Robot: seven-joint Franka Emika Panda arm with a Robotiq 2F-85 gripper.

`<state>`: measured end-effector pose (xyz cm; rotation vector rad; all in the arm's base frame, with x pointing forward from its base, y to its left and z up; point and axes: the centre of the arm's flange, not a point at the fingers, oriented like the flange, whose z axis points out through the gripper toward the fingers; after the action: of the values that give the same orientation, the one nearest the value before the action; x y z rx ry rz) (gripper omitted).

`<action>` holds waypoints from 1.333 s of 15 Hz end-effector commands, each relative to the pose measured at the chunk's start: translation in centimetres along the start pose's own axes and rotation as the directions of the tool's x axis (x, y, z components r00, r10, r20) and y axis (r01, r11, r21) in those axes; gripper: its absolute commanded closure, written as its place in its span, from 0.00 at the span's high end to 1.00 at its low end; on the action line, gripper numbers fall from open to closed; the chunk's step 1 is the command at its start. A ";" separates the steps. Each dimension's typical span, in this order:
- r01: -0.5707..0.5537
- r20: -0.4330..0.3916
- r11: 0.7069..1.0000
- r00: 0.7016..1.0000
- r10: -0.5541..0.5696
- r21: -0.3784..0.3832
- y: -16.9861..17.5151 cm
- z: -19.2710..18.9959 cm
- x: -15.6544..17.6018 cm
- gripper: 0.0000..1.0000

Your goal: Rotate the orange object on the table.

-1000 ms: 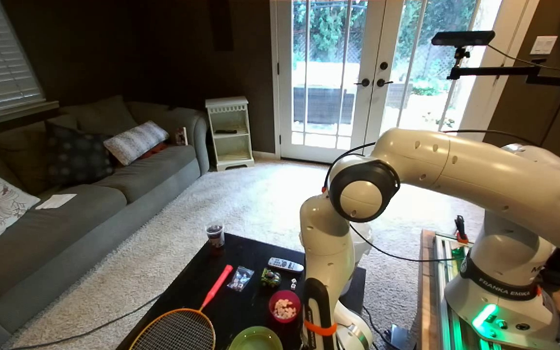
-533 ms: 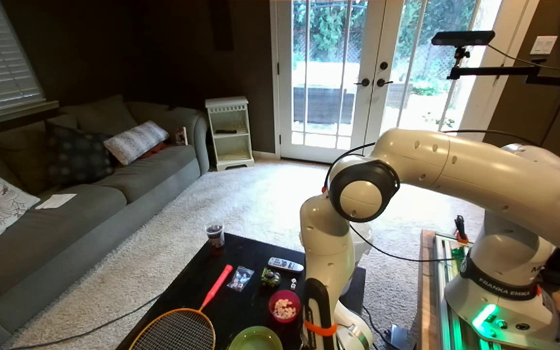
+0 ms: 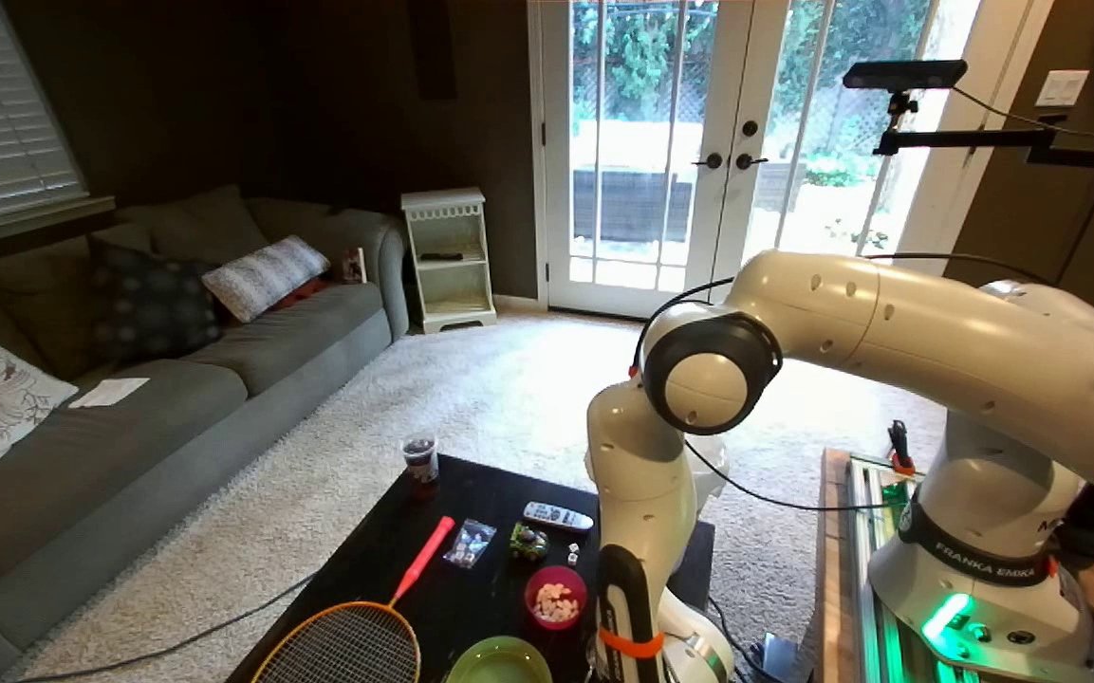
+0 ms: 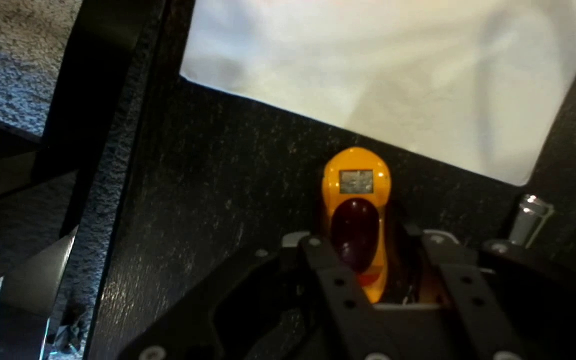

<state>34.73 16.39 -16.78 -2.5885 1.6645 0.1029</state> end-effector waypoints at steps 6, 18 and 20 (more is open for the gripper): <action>0.300 -0.031 0.953 0.953 -0.302 -0.041 1.1 -2.3 0.0 0.08; 0.616 0.023 0.773 0.784 -0.620 -0.152 0.5 -2.9 -1.3 0.08; 0.647 0.021 0.743 0.756 -0.654 -0.172 0.4 -2.9 -1.5 0.08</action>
<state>33.53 16.54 -14.57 -3.0834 0.8025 0.1445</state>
